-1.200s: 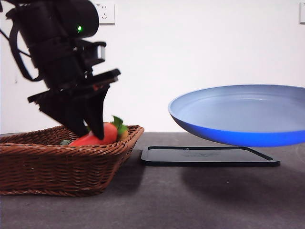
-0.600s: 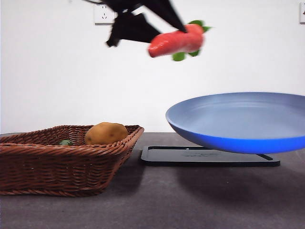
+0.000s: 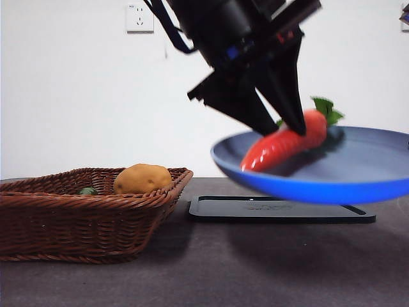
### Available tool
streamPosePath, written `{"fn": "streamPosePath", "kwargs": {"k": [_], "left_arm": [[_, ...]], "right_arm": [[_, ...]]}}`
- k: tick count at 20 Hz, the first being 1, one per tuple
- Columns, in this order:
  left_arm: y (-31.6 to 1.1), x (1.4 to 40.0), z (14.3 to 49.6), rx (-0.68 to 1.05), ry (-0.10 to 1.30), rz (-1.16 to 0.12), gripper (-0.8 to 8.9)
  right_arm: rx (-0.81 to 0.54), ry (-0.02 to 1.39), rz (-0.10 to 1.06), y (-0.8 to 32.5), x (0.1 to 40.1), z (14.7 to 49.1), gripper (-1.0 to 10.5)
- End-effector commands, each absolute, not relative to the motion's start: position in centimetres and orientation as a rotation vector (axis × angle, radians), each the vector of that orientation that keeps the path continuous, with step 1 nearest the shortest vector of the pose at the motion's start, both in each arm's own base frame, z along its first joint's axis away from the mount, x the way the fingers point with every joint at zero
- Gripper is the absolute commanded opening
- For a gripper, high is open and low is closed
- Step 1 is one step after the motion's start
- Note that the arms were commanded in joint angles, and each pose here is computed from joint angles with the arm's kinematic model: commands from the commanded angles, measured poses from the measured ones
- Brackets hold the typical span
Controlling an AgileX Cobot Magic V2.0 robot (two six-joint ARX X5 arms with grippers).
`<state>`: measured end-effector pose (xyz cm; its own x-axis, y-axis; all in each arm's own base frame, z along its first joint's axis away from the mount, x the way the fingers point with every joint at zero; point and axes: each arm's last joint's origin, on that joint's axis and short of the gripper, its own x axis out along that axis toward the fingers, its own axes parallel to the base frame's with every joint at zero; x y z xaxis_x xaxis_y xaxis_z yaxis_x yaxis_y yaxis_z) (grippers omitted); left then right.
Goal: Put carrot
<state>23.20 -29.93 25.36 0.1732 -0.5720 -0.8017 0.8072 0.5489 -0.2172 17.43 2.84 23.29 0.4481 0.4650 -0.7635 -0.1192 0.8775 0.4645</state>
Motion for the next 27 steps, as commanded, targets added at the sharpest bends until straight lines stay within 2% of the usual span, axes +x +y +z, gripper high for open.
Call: {"fn": "streamPosePath", "kwargs": {"k": [1,3,8,11,13,20,24,27], "left_arm": [[-30.7,23.0,25.0,0.305,0.990,-1.015,1.58],[-30.9,22.9,25.0,0.302,0.983,-1.022,2.22],[-30.5,22.6,25.8,0.287,0.985,-1.029,2.25],[-29.3,21.7,28.1,0.276,0.953,-1.035,2.25],[-28.3,20.9,29.9,0.264,0.919,-1.042,2.25],[-25.1,18.5,34.4,0.233,0.836,-1.060,2.25],[-24.7,18.2,34.9,0.230,0.826,-1.062,2.25],[-24.7,18.1,34.9,0.231,0.828,-1.062,2.25]], "right_arm": [[0.371,1.039,0.384,2.9,17.7,23.5,0.0],[0.371,1.039,0.383,2.9,17.7,23.5,0.0],[0.373,1.081,0.368,2.9,18.2,22.8,0.0],[0.380,1.147,0.350,3.0,19.5,21.8,0.0],[0.355,1.183,0.294,3.0,20.9,21.4,0.0],[0.356,1.111,0.281,3.8,29.6,22.3,0.0],[0.372,1.134,0.269,4.3,35.2,21.1,0.0],[0.377,1.152,0.271,4.5,37.1,20.0,0.0]]}}
